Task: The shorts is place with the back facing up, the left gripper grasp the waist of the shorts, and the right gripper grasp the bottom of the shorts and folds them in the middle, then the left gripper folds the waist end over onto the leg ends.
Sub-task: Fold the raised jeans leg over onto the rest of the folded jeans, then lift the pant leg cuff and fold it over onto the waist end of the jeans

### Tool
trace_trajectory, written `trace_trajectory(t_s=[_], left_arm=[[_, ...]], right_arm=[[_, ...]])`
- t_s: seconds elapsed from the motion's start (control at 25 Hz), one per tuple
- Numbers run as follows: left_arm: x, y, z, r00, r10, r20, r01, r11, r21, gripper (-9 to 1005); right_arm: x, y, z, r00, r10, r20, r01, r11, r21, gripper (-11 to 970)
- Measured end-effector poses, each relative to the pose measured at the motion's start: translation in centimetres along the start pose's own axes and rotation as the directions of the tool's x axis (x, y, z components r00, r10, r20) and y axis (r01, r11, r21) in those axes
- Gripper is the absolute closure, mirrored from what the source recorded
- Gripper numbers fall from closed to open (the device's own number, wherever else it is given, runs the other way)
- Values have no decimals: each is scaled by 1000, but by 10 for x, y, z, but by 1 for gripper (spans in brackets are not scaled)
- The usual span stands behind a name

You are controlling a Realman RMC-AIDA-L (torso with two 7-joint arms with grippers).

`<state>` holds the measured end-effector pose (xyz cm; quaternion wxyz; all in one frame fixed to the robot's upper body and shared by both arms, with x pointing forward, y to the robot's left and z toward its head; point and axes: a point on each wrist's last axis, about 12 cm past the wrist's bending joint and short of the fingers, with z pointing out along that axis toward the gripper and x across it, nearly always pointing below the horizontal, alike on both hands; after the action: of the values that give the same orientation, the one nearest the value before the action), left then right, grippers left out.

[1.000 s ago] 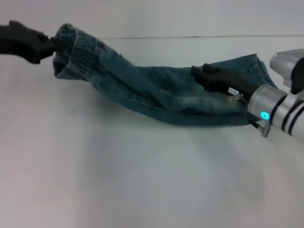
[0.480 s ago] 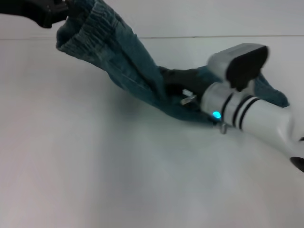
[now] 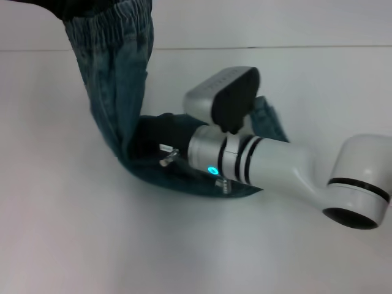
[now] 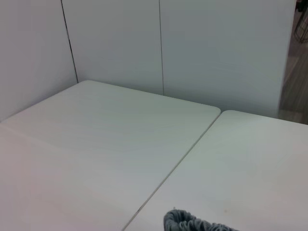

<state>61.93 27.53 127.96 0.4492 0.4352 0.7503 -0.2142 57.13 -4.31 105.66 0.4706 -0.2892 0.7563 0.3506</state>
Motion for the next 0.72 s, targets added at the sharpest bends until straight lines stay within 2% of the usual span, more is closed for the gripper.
trace_trajectory(t_s=[0.16,0.32,0.48,0.6,0.72], left_arm=[[3,-1,0,1000,-8,-2,8,1000,1,960],[10,-3,1,1000,-20,-8,20,1000,5,957],[18,-8,6,999,-31,-9,31,999,17,954],[21,-14,14,1000,-25,-10,25,999,34,951],[21,-22,27,1000,-20,-10,20,998,55,949]], right_arm=[[0,5,2,1000,-14,-13,14,1000,-10,952],[10,-6,-9,1000,14,-15,-14,1000,20,953],[30,-32,-36,998,58,30,-61,993,97,953],[40,-58,-66,986,106,131,-126,980,156,952],[40,-82,-97,955,139,261,-194,961,199,952]])
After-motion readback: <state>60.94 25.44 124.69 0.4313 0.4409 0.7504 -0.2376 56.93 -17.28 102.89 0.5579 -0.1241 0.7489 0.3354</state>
